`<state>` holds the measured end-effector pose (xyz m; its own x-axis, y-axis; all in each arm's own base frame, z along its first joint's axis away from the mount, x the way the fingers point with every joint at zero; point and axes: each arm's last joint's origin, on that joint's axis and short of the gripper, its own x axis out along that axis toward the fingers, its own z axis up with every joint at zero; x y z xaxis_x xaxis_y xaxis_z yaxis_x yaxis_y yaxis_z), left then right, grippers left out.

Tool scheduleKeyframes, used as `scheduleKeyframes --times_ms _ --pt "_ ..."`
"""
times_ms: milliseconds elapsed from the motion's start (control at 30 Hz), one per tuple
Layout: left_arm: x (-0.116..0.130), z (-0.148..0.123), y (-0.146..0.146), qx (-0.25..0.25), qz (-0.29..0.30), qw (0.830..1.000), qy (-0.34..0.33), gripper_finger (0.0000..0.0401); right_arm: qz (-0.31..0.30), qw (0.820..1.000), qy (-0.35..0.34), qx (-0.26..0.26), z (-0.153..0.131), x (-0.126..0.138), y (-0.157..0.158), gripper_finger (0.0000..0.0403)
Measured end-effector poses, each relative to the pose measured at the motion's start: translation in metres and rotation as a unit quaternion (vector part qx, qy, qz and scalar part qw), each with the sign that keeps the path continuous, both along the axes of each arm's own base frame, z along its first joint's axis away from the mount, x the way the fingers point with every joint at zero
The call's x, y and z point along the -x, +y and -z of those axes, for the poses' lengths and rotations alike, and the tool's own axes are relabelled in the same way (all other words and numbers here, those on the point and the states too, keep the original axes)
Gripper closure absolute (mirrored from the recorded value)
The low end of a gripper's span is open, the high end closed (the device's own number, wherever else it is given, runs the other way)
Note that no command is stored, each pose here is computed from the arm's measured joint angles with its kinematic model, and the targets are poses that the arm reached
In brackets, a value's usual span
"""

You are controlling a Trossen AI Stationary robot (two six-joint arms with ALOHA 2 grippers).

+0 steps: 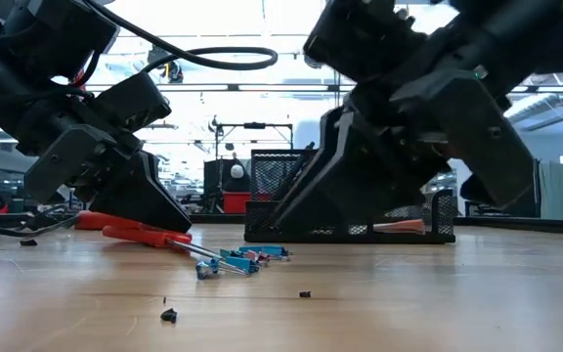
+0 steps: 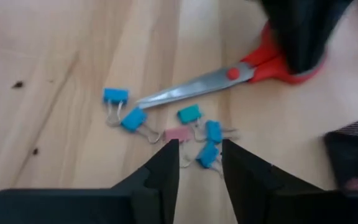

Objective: Pick and place office supplies into organizer
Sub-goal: Put the pink binder clip into the black desk organizer

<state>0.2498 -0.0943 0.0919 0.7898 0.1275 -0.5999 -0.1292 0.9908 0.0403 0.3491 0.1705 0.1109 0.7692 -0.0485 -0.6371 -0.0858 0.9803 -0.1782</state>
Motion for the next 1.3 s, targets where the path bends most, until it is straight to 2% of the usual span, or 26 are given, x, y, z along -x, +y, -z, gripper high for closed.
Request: scheduleKeyframes --times_ms 133,433,733,1000,1167,1300 --pt "0.000 0.000 0.000 0.000 0.000 1.000 0.000 0.0354 -0.035 0.998 0.036 -0.047 0.003 -0.006 -0.015 0.0279" --pt "0.000 0.000 0.000 -0.001 0.001 1.000 0.001 0.0354 -0.050 0.998 0.043 -0.021 0.003 -0.010 -0.026 0.0257" --pt "0.000 0.000 0.000 -0.002 0.002 1.000 0.001 0.0354 -0.079 0.994 0.055 -0.046 0.003 -0.015 -0.038 0.0253" --pt "0.000 0.000 0.000 -0.003 0.002 1.000 0.002 0.0354 -0.080 0.994 0.054 -0.043 0.003 -0.014 -0.035 0.0253" --pt "0.000 0.000 0.000 -0.002 0.002 1.000 0.002 0.0354 -0.058 0.998 0.029 -0.010 -0.012 -0.009 -0.027 0.0252" --pt "0.000 0.000 0.000 -0.002 0.002 1.000 0.002 0.0354 -0.065 0.997 -0.015 -0.030 -0.037 -0.005 -0.019 0.0250"
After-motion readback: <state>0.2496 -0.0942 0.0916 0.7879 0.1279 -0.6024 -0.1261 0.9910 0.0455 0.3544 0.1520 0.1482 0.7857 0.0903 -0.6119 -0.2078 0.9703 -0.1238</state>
